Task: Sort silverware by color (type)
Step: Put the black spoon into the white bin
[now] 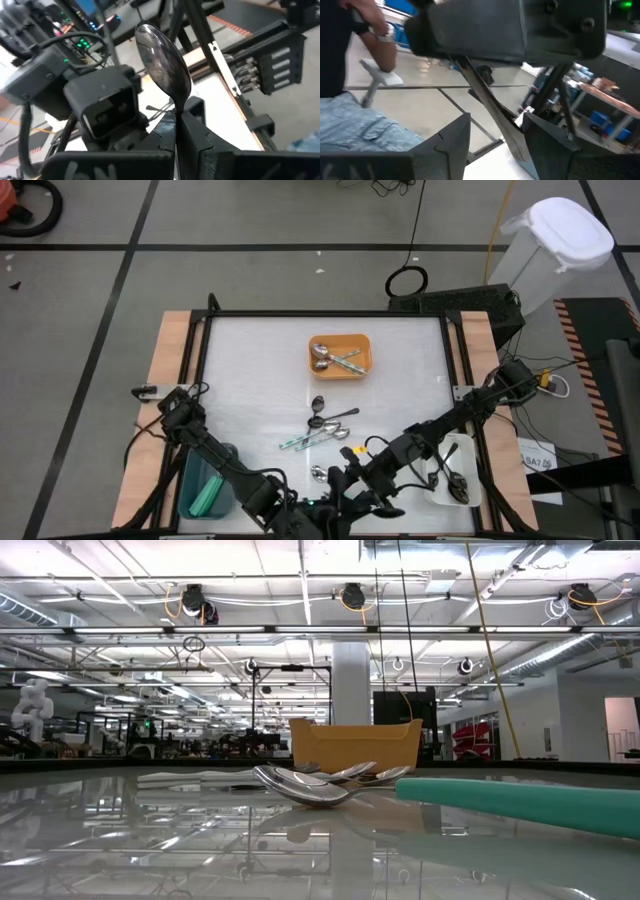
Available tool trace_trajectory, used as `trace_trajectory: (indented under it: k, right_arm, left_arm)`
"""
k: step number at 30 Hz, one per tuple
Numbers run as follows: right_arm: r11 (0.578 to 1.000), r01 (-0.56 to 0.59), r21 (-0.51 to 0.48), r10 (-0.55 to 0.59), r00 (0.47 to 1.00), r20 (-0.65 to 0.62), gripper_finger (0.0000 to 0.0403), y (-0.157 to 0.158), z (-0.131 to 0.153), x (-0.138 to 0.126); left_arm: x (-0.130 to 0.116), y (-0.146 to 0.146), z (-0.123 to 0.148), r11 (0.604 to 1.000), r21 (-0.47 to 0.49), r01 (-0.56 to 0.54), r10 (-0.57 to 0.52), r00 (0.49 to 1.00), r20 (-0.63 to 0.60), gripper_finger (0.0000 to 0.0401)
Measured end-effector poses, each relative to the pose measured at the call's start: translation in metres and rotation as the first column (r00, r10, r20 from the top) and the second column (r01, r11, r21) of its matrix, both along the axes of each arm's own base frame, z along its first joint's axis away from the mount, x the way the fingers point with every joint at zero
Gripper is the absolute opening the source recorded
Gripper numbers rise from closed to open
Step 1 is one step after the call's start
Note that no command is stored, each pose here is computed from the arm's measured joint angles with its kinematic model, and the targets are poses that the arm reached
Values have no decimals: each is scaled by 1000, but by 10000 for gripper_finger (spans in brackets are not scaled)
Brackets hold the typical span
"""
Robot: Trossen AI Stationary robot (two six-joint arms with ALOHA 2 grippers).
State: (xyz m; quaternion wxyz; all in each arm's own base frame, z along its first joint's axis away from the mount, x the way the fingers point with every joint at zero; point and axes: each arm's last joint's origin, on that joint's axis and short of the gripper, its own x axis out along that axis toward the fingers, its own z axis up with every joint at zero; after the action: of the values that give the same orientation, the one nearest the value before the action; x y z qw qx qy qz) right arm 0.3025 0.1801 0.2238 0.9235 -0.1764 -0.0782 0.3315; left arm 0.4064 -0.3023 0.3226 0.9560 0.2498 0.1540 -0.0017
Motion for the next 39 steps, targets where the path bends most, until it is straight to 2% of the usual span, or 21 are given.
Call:
trace_trajectory:
  k: [11,24,28,31,36,39]
  right_arm:
    - [1000,-18,-2,18,1000,-1,170,0,0,0]
    - [1000,-20,-21,19,999,-39,70,1,-4,0]
    - [999,-25,-29,24,999,-42,23,0,-2,-2]
    - [999,-5,-49,2,998,-65,9,-2,1,-5]
    - [989,111,-93,-123,983,-134,7,-9,13,-15]
    - [966,217,-141,-240,955,-175,4,-17,22,-24]
  left_arm:
    - [11,10,3,993,16,118,-118,993,-4,3]
    - [3,-1,2,985,44,166,-165,986,-18,4]
    - [0,-3,3,989,54,136,-136,991,-8,5]
    - [-2,-5,4,993,60,100,-101,995,3,6]
    - [-4,-2,3,997,72,-34,33,999,17,6]
    - [-6,0,2,987,95,-127,124,992,27,6]
